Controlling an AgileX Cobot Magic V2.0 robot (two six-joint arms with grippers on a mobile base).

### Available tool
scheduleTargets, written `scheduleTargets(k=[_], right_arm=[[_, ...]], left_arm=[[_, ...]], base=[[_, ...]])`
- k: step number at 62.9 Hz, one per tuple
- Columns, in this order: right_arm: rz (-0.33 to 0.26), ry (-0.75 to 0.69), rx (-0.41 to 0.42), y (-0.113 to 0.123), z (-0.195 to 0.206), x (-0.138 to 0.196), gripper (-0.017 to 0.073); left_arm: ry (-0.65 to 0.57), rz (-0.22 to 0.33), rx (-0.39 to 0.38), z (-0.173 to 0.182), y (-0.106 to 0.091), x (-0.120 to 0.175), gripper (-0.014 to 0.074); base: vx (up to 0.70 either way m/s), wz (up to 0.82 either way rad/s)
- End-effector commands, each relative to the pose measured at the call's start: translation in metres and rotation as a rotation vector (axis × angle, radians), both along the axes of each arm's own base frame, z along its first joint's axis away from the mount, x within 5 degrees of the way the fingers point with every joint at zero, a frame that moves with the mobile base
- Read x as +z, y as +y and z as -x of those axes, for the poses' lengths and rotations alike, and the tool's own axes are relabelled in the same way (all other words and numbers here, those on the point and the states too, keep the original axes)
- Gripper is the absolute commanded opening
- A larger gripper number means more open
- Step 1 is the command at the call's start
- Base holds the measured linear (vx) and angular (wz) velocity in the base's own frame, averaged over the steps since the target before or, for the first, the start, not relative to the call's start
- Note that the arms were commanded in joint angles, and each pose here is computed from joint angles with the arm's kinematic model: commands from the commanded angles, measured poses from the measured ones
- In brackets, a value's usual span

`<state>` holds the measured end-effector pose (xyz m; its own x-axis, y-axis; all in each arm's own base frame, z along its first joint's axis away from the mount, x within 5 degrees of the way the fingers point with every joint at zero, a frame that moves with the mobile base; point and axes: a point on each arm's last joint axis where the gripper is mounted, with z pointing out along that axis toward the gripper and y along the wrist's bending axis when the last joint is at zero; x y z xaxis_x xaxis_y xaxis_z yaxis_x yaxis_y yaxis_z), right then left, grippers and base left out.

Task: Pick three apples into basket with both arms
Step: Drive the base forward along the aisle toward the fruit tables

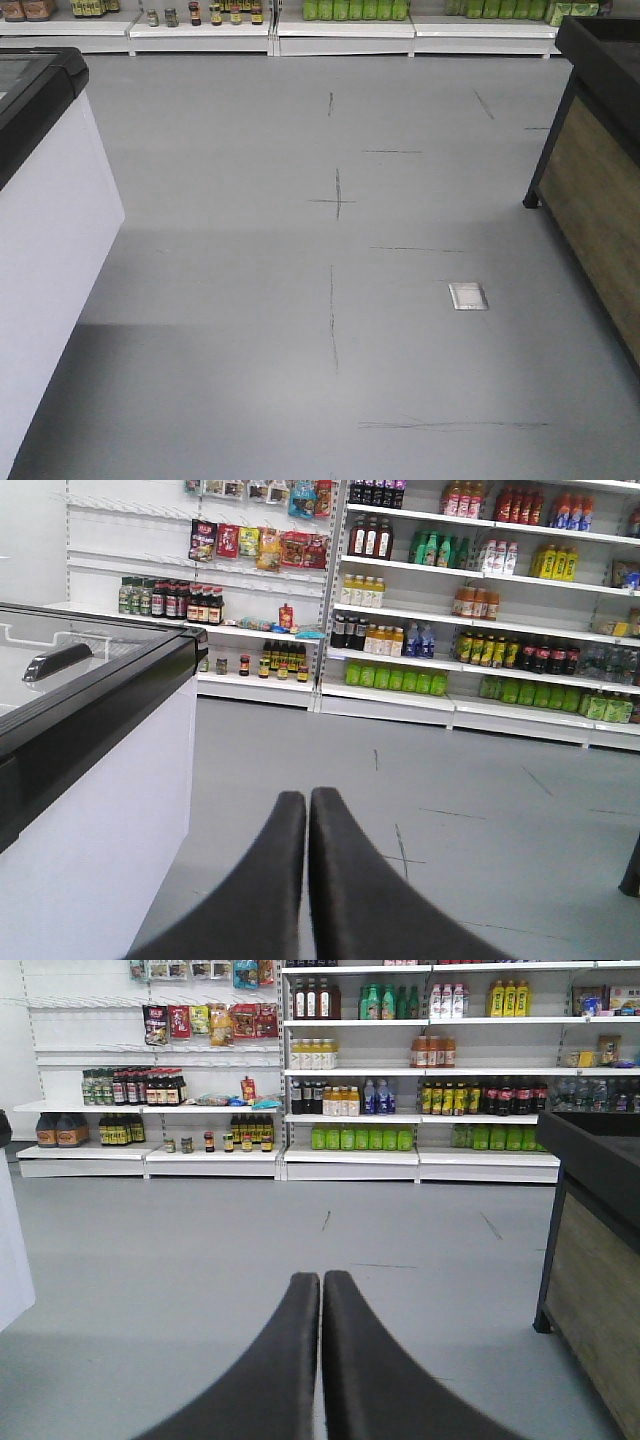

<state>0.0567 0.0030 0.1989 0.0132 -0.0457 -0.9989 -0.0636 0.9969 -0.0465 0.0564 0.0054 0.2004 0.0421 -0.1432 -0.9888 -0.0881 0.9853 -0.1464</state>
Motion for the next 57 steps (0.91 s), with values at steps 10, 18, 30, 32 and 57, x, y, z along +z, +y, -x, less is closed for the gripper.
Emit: scheduleTargets(k=[10,18,30,32,57], right_arm=[[0.007,-0.066,0.015,0.0015,0.0007,0.0023,-0.0005],[0.007,-0.066,0.015,0.0015,0.0007,0.0023,-0.0005],[0.007,-0.066,0.015,0.0015,0.0007,0.0023,-0.0005],[0.007,-0.066,0.015,0.0015,0.0007,0.0023,-0.0005],[0.007,-0.066,0.015,0.0015,0.0007,0.0023,-0.0005]], left_arm=[[-0.107,0.004,-0.009,0.0024,-0.0008,0.0174,-0.0006],[-0.107,0.004,-0.009,0.0024,-0.0008,0.0174,-0.0006],[-0.107,0.004,-0.009,0.0024,-0.0008,0.0174,-0.0006],[-0.107,0.004,-0.009,0.0024,-0.0008,0.0174,-0.0006],[-0.107,0.004,-0.009,0.0024,-0.0008,0.0174,-0.0006]], base=[[0.0,0.0],[0.0,0.0],[0.0,0.0],[0.0,0.0],[0.0,0.0]])
